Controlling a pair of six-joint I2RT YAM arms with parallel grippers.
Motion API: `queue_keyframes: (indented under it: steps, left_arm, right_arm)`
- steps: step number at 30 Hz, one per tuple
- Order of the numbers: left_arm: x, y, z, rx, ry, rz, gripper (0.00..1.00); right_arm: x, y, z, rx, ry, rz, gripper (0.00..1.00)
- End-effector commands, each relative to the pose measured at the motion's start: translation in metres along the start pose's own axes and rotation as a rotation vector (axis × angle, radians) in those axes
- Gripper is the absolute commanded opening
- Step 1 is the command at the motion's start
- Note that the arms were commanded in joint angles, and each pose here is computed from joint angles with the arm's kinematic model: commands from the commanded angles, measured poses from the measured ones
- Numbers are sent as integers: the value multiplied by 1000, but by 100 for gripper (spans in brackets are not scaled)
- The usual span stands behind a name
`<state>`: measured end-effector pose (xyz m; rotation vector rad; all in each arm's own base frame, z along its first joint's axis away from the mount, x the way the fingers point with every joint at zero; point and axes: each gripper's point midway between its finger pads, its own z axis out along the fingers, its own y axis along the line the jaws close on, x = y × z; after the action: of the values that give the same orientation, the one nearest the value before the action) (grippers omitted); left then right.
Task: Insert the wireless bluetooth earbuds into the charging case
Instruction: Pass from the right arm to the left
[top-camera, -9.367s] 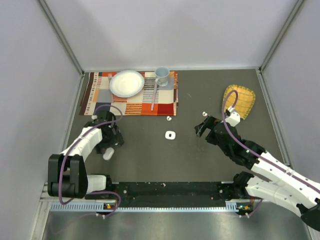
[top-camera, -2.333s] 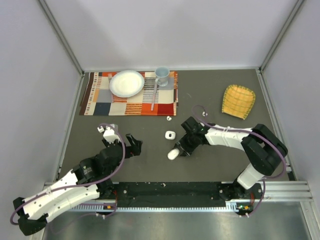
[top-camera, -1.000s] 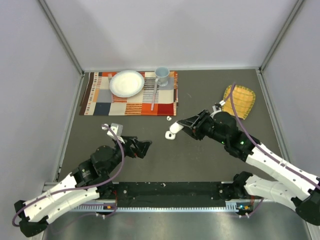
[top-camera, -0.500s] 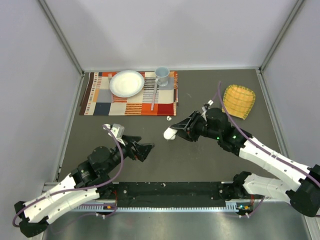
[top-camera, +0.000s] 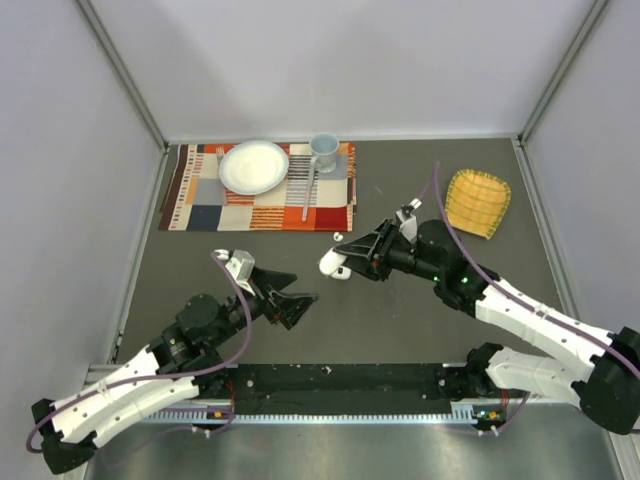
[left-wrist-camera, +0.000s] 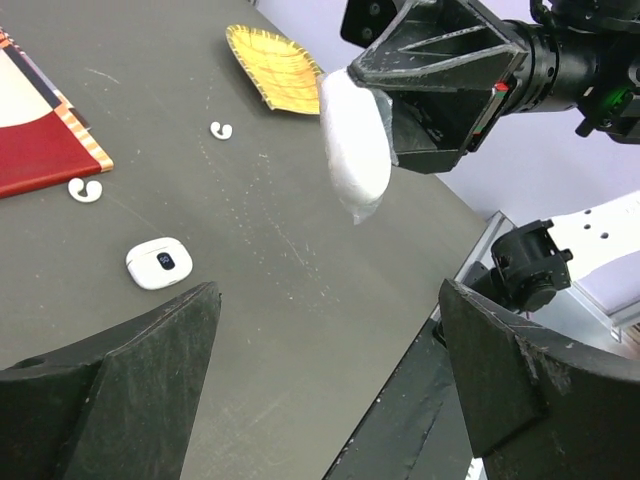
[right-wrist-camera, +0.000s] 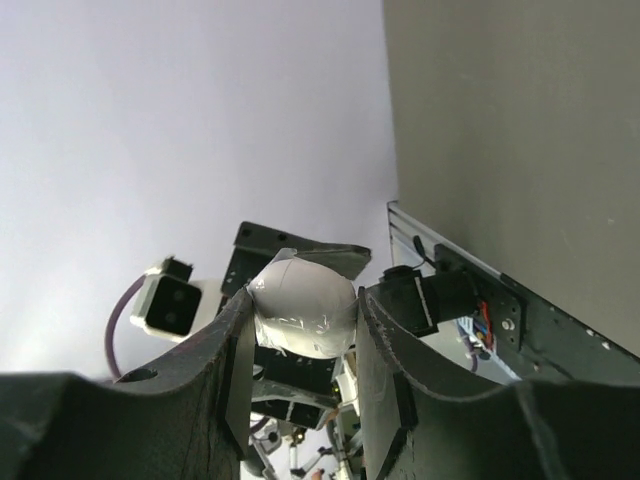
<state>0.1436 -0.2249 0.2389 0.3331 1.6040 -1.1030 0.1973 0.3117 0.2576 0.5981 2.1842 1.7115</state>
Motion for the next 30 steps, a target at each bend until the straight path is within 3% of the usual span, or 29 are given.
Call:
queue_keyframes:
  steps: [1, 10, 14, 18, 26, 30]
  left_arm:
    - [-25, -11, -2, 36, -94, -3, 95]
    - [-38, 6, -14, -42, -180, 11, 95]
    - [-41, -1, -14, -11, -180, 36, 95]
    - [-45, -7, -9, 20, -179, 105, 98]
    - [-76, -21, 10, 48, -290, 245, 99]
    - [-90, -35, 17, 98, -362, 240, 99]
  right_arm:
    - [9, 69, -22, -282, 22, -180, 0]
    - [36, 114, -50, -439, 124, -441, 0]
    - [41, 117, -52, -458, 152, -452, 0]
    - [28, 112, -47, -414, 82, -366, 0]
    - [-13, 81, -40, -254, -131, -140, 0]
    - [-21, 67, -38, -231, -167, -25, 0]
